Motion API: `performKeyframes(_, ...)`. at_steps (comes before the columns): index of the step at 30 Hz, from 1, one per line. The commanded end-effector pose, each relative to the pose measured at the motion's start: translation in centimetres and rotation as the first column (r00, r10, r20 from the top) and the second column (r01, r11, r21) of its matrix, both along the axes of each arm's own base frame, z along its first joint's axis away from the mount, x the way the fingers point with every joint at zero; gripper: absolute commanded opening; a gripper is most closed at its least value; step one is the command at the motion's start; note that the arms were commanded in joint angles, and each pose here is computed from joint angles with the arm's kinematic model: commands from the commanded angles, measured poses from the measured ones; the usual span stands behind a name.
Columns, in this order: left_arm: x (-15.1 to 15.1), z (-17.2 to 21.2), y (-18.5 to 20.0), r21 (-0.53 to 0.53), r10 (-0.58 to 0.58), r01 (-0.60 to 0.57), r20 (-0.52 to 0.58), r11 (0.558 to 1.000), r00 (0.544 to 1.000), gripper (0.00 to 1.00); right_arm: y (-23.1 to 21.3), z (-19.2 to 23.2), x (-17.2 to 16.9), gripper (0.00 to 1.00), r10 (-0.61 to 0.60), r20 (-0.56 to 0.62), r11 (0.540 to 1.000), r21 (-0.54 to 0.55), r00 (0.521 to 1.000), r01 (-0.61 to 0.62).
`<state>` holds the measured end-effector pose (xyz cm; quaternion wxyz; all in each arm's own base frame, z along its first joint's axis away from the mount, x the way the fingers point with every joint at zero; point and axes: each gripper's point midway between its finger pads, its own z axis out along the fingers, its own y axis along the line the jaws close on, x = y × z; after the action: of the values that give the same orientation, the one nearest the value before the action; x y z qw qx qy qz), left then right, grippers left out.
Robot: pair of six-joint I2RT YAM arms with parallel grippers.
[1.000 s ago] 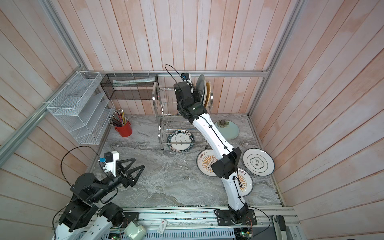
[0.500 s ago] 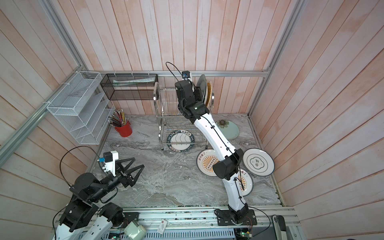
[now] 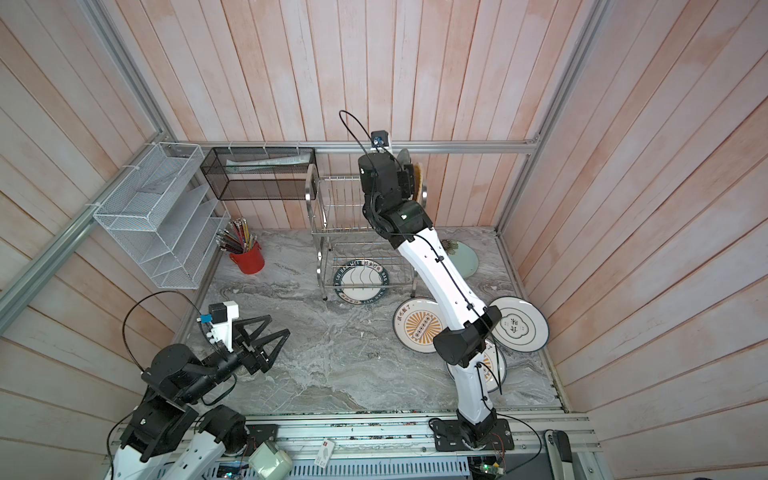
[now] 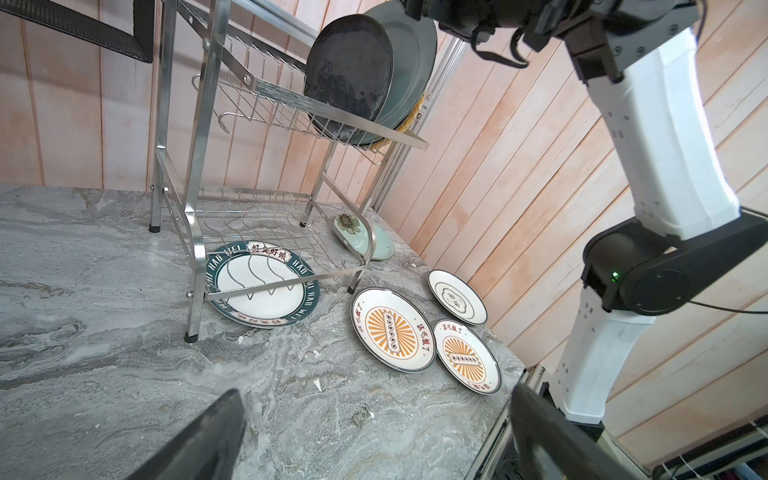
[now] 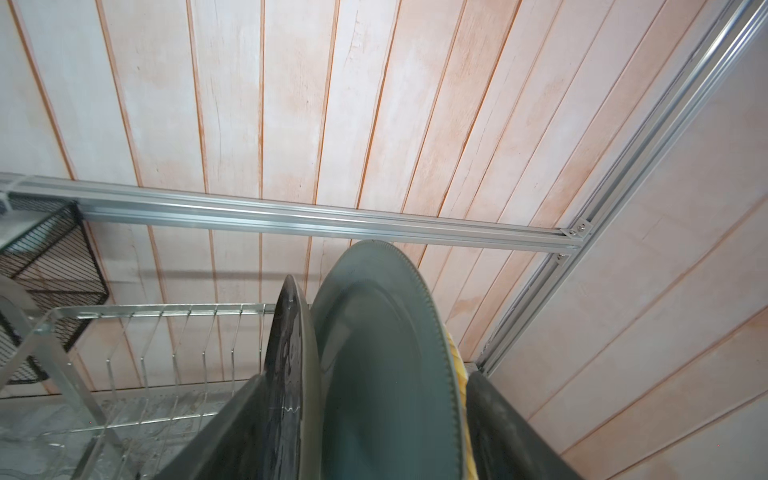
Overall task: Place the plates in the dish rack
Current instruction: 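Open the right gripper and withdraw it from the rack toward the table, then move both grippers to the green-rimmed white plate nearest the rack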
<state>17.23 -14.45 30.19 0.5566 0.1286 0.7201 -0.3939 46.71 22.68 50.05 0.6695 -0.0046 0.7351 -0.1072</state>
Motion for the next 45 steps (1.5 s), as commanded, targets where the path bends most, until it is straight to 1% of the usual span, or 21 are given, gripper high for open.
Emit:
performKeyframes(1,0.4,-0.2,0.1,0.009,0.014,-0.014,0.002,1.000,1.000,1.00,-0.8,4.1,-3.8,0.80,0.047,0.067,0.997,0.057,0.997,-0.050)
performKeyframes(7,0.8,-0.6,0.0,0.013,0.018,-0.018,-0.023,1.000,1.000,1.00,-0.7,5.7,-9.6,0.85,0.141,0.117,0.983,0.102,0.983,-0.153)
performKeyframes(12,1.2,-0.9,0.2,0.013,0.038,-0.037,-0.045,0.999,0.998,1.00,-1.2,3.2,-14.8,0.92,0.254,0.130,0.947,0.170,0.958,-0.274)
performKeyframes(14,1.3,-0.9,0.2,0.001,0.043,-0.043,-0.053,0.999,0.998,1.00,-1.9,0.9,-16.6,0.97,0.300,0.128,0.923,0.213,0.945,-0.321)
performKeyframes(17,1.5,-1.4,-0.2,-0.023,0.029,-0.031,-0.081,0.999,0.996,1.00,-4.2,-3.1,-18.8,0.98,0.326,0.109,0.894,0.288,0.939,-0.344)
performKeyframes(19,1.9,-1.8,-0.1,-0.051,0.047,-0.053,-0.124,0.997,0.991,1.00,-5.2,-6.4,-20.3,0.98,0.360,0.087,0.868,0.334,0.929,-0.368)
performKeyframes(20,2.0,-2.0,-0.4,-0.093,0.030,-0.044,-0.144,0.995,0.989,1.00,-5.6,-8.0,-20.8,0.98,0.370,0.075,0.860,0.349,0.926,-0.372)
performKeyframes(21,2.2,-2.7,-1.3,-0.147,-0.016,-0.008,-0.162,0.989,0.987,1.00,-6.0,-9.6,-21.4,0.98,0.382,0.065,0.850,0.367,0.922,-0.378)
performKeyframes(22,2.4,-3.7,-1.9,-0.203,-0.046,0.003,-0.207,0.979,0.977,1.00,-6.3,-11.2,-21.8,0.98,0.396,0.051,0.844,0.373,0.917,-0.385)
performKeyframes(24,3.4,-5.6,-3.0,-0.275,-0.059,-0.021,-0.277,0.961,0.959,1.00,-6.6,-15.2,-22.2,0.98,0.399,-0.008,0.855,0.364,0.917,-0.369)
performKeyframes(25,3.7,-6.6,-3.8,-0.279,-0.052,-0.033,-0.292,0.960,0.955,1.00,-6.6,-17.3,-22.3,0.98,0.402,-0.041,0.862,0.354,0.915,-0.363)
performKeyframes(27,4.4,-8.3,-5.4,-0.233,0.007,-0.083,-0.313,0.969,0.950,1.00,-6.6,-20.9,-22.1,0.98,0.399,-0.082,0.875,0.331,0.913,-0.352)
performKeyframes(29,5.0,-9.5,-7.4,-0.180,0.063,-0.126,-0.322,0.976,0.945,1.00,-6.2,-23.8,-22.0,0.98,0.427,-0.114,0.869,0.326,0.897,-0.372)
performKeyframes(30,5.7,-10.5,-8.2,-0.161,0.097,-0.162,-0.353,0.974,0.931,1.00,-6.1,-24.9,-21.9,0.98,0.438,-0.122,0.863,0.334,0.891,-0.379)
performKeyframes(33,7.9,-13.6,-10.1,-0.181,0.137,-0.261,-0.507,0.948,0.851,1.00,-6.0,-27.7,-21.6,0.98,0.464,-0.134,0.844,0.366,0.875,-0.392)
performKeyframes(35,9.0,-15.1,-11.6,-0.184,0.137,-0.285,-0.563,0.941,0.815,1.00,-6.0,-28.9,-21.5,0.98,0.482,-0.131,0.826,0.397,0.867,-0.399)
performKeyframes(36,9.7,-16.0,-11.9,-0.178,0.157,-0.320,-0.597,0.930,0.787,1.00,-6.1,-29.3,-21.6,0.98,0.487,-0.125,0.821,0.405,0.865,-0.403)
performKeyframes(38,10.8,-16.8,-12.5,-0.202,0.170,-0.370,-0.627,0.907,0.760,1.00,-6.4,-30.3,-21.6,0.98,0.475,-0.121,0.823,0.412,0.872,-0.392)
performKeyframes(39,11.3,-17.6,-12.6,-0.209,0.182,-0.412,-0.662,0.887,0.727,1.00,-6.6,-30.6,-21.7,0.98,0.472,-0.118,0.824,0.411,0.874,-0.389)
performKeyframes(41,12.2,-19.1,-12.8,-0.215,0.192,-0.478,-0.720,0.852,0.667,0.96,-7.0,-31.3,-21.7,0.98,0.458,-0.118,0.831,0.409,0.881,-0.377)
performKeyframes(45,14.0,-21.3,-13.5,-0.228,0.181,-0.553,-0.789,0.801,0.587,0.85,-7.2,-31.5,-21.9,0.97,0.459,-0.093,0.819,0.429,0.884,-0.380)
